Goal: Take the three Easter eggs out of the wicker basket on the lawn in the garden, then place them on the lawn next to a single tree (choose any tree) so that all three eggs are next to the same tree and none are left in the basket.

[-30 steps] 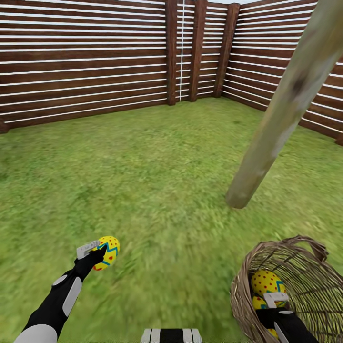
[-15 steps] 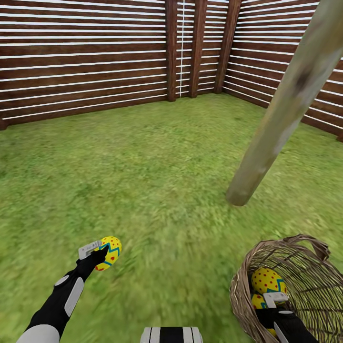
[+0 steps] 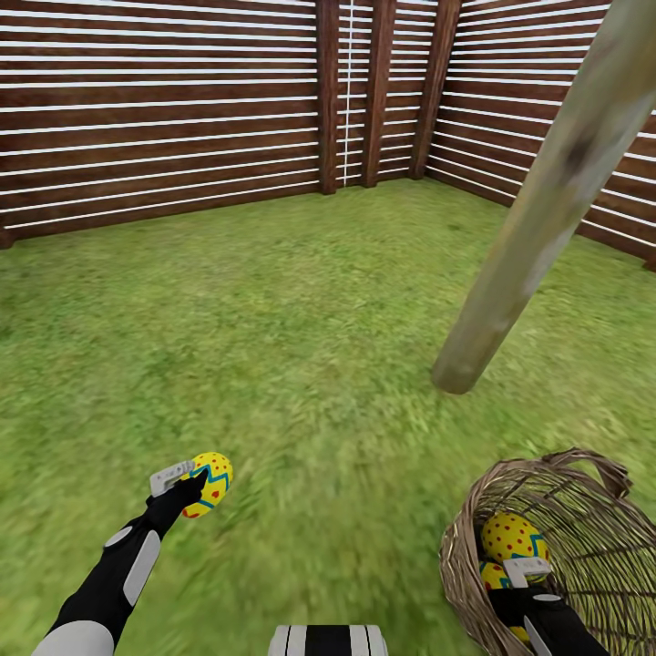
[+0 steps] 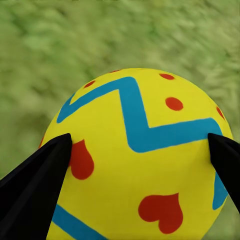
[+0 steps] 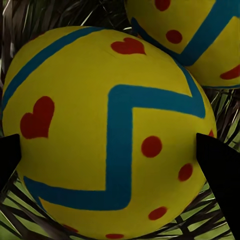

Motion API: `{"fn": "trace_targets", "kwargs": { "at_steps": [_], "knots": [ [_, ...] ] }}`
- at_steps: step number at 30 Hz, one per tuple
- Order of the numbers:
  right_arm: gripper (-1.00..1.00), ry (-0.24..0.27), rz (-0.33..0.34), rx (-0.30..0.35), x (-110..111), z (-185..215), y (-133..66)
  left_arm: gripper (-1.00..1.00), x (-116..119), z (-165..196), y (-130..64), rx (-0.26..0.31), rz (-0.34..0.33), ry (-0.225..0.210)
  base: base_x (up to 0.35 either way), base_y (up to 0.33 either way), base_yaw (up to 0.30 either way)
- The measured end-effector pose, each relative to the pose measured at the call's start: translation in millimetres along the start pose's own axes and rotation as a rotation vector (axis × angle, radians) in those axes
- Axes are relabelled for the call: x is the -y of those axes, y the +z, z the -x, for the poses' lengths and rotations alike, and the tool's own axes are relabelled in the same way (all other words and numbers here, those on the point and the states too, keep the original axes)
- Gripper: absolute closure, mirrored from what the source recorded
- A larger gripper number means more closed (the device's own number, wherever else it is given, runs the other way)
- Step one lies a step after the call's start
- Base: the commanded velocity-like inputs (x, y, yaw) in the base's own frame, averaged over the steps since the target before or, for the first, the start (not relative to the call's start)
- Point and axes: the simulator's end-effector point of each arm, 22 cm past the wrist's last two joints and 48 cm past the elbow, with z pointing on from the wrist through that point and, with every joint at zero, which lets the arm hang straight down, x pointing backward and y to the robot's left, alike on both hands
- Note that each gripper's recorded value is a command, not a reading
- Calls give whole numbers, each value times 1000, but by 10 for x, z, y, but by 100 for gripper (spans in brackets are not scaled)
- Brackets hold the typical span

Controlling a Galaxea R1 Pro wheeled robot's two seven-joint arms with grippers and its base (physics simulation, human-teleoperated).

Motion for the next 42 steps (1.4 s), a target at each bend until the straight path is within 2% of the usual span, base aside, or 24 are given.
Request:
{"fn": "trace_targets", "kwargs": {
  "at_steps": [17, 22, 25, 31, 35, 42],
  "knots": [
    [100, 2, -1, -1, 8, -6, -6, 100, 22, 5, -5, 1, -4, 1, 0, 0, 0],
    [100, 7, -4, 18, 33, 66, -61, 100, 81, 94, -44, 14, -14, 5, 0, 0, 0],
    [100, 8, -6, 30, 49, 117, -96, 100, 176, -48, -61, -15, -26, -6, 0, 0, 0],
    [100, 14, -9, 54, 77, 213, -167, 100, 260, -2, -107, -10, -38, -12, 0, 0, 0],
    [100, 22, -20, 87, 171, 314, -212, 100, 283, 34, -131, -4, -42, -13, 0, 0, 0],
    [100, 19, -18, 88, 141, 315, -211, 100, 307, 27, -131, -3, -45, -19, 0, 0, 0]
  ]
}}
